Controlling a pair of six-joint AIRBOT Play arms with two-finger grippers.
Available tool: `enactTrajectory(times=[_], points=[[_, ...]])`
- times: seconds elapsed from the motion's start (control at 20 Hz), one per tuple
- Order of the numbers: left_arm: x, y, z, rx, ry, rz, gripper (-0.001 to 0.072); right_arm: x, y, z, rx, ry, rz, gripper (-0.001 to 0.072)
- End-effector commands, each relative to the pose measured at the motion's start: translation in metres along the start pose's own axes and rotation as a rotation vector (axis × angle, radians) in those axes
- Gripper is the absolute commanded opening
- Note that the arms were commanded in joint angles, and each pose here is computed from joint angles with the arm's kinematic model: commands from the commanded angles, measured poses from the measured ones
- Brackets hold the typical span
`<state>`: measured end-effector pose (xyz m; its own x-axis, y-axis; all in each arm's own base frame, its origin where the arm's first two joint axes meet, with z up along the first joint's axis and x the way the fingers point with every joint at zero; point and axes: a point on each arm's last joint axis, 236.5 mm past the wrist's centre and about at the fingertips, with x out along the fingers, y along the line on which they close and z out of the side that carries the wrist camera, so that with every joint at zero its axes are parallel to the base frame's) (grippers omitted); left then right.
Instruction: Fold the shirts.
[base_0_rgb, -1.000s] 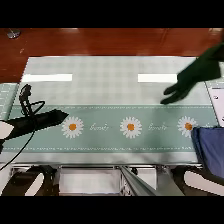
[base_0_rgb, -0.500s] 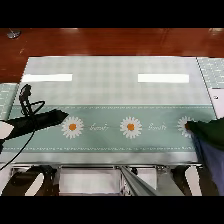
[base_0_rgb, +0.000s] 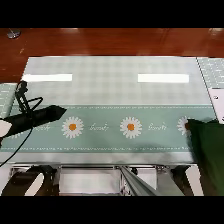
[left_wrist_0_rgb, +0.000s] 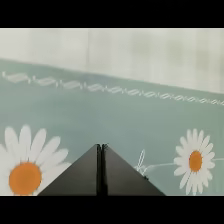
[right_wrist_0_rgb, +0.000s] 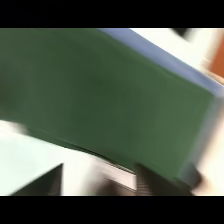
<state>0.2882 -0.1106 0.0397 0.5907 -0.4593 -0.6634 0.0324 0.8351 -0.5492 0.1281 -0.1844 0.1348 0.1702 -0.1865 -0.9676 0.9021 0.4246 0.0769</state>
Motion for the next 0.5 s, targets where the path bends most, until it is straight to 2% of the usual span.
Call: enactTrajectory(times=[0.0,0.05,0.1,0.2,0.3,0.35,0.45], points=[[-0.017,-0.030,0.062,0.113,-0.111,-0.027,0.0015,-0.073,0.149,0.083,-0.086,-0.225,0.607,0.0304],[-0.025,-0.045,0.090,0.135,-0.151,-0.043,0.0015,-0.109,0.196,0.096,-0.157,-0.325,0.779,0.0127],[-0.034,-0.063,0.119,0.164,-0.184,-0.063,0.0014,-0.136,0.236,0.096,-0.239,-0.389,0.896,0.0031],[-0.045,-0.103,0.162,0.241,-0.195,-0.108,0.0014,-0.151,0.310,0.064,-0.418,-0.377,1.009,0.0031],[-0.040,-0.131,0.179,0.354,-0.139,-0.110,0.0014,-0.115,0.371,-0.007,-0.678,-0.236,0.990,0.0032],[-0.029,-0.136,0.177,0.396,-0.087,-0.086,0.0014,-0.080,0.391,-0.046,-0.869,-0.196,0.896,0.0032],[0.003,-0.125,0.160,0.403,0.011,-0.025,0.0014,0.000,0.403,-0.110,-1.176,-0.133,0.609,0.0032]])
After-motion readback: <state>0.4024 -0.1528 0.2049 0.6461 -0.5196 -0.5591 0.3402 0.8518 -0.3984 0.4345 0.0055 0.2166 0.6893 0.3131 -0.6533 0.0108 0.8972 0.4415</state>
